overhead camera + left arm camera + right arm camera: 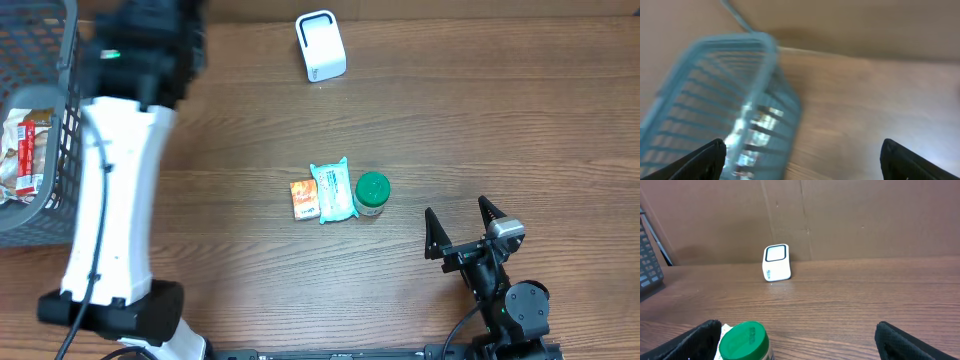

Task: Scan the item barcode
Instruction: 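Move the left gripper back left into the grey basket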

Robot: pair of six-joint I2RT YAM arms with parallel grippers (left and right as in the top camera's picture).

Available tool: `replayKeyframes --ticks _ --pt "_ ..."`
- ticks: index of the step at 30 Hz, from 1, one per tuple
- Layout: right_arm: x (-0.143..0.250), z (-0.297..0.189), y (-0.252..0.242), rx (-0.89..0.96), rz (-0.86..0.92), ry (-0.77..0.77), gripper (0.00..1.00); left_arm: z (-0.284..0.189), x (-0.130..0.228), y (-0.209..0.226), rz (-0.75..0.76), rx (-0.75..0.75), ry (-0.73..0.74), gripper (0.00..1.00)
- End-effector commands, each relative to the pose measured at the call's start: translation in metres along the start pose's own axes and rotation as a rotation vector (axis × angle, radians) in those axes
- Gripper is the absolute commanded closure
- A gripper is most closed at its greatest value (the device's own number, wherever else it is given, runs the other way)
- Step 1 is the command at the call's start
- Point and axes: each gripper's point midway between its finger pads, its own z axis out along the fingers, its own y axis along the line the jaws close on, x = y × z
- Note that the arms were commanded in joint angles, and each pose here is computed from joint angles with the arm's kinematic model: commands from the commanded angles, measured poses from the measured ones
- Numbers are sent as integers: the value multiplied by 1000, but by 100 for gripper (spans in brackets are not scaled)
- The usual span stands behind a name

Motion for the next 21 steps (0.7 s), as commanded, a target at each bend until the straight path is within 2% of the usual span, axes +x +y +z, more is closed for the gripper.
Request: replayKeyframes --ticks 1,11,21 --pt "1 0 -1 2 0 -5 0 11 -5 44 -12 -27 1 10" --pt "1 0 -1 2 0 -5 0 81 31 139 -166 39 119 5" --pt "1 0 -1 2 0 -5 0 146 90 201 -279 53 261 6"
